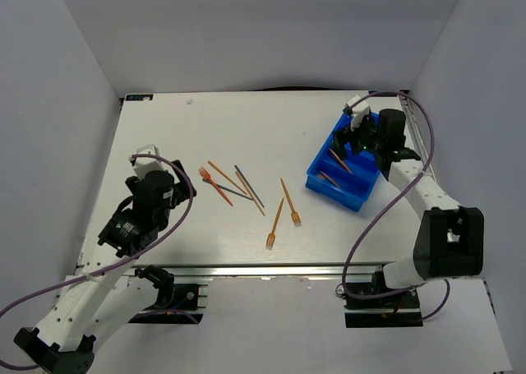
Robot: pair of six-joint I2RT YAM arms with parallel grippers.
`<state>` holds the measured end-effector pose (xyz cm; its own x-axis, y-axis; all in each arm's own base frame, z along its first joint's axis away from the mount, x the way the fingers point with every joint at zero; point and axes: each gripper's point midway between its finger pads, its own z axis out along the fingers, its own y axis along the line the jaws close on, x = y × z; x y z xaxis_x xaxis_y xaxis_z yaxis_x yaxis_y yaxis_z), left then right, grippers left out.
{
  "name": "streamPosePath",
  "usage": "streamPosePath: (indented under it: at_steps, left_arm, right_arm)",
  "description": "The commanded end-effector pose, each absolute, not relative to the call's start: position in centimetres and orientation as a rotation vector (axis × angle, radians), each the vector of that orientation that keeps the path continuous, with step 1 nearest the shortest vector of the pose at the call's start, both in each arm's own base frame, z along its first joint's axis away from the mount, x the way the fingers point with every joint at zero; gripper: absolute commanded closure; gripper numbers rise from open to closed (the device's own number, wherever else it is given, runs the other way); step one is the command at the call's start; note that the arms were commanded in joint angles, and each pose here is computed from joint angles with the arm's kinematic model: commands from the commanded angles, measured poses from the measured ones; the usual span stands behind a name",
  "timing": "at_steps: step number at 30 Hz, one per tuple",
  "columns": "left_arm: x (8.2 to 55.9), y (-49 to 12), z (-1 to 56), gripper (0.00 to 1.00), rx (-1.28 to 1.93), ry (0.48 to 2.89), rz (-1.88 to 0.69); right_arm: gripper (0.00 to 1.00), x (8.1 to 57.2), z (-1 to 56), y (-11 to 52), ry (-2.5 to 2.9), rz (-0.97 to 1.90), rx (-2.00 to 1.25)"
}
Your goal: Sort the eating utensils into containers
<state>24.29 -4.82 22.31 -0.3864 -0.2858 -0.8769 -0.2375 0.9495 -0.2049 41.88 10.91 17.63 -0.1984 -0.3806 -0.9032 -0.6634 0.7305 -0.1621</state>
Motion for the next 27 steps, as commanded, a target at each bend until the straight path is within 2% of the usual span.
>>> streamPosePath:
  at_steps: [1,3,5,7,8,9,11,15,17,19,20,23,27]
  left_arm:
    - [24.4,-4.8,22.4,0.02,-0.382,1.977,-0.046]
    - [24.4,-4.7,22.4,0.02,-0.384,1.978,-0.04]
    - [24.4,-4.5,22.3,0.02,-0.389,1.979,-0.028]
    - [24.4,-4.4,22.3,0.02,-0.396,1.977,-0.02]
    - [24.4,-4.4,22.2,0.02,-0.398,1.977,-0.018]
    - [24.4,-4.4,22.3,0.02,-0.399,1.976,-0.017]
    - [24.5,-4.3,22.2,0.02,-0.401,1.979,-0.009]
    - [24.4,-4.1,22.4,0.02,-0.412,1.968,-0.005]
    - [24.3,-3.9,22.4,0.02,-0.417,1.964,-0.004]
    - [24.3,-3.9,22.5,0.02,-0.42,1.962,-0.004]
    - [24.4,-4.0,22.4,0.02,-0.418,1.967,0.0]
    - [24.4,-4.0,22.2,0.02,-0.417,1.972,0.006]
    - [24.4,-3.8,22.3,0.02,-0.423,1.969,0.01]
  right_arm:
    - [0.11,42.1,24.9,13.4,1.733,0.193,-0.676]
    - [0.11,40.9,25.8,14.8,1.777,-0.046,-0.49]
    - [0.11,38.0,25.8,15.6,1.844,-0.106,-0.248]
    - [0.11,36.0,24.5,18.0,1.916,0.08,-0.179]
    - [0.11,35.0,23.6,20.1,1.952,0.225,-0.216]
    - [0.11,32.7,21.9,23.2,1.985,0.419,-0.41]
    - [0.11,31.0,20.3,24.7,2.016,0.506,-0.44]
    - [0.11,29.7,15.9,23.3,2.162,0.27,-0.321]
    - [0.11,28.6,13.3,23.4,2.219,0.271,-0.323]
    - [0.18,28.0,11.3,23.8,2.258,0.298,-0.33]
    - [0.3,27.7,10.4,24.2,2.285,0.305,-0.344]
    - [0.44,27.6,8.9,24.5,2.323,0.276,-0.364]
    - [0.52,27.9,5.6,24.8,2.406,0.196,-0.417]
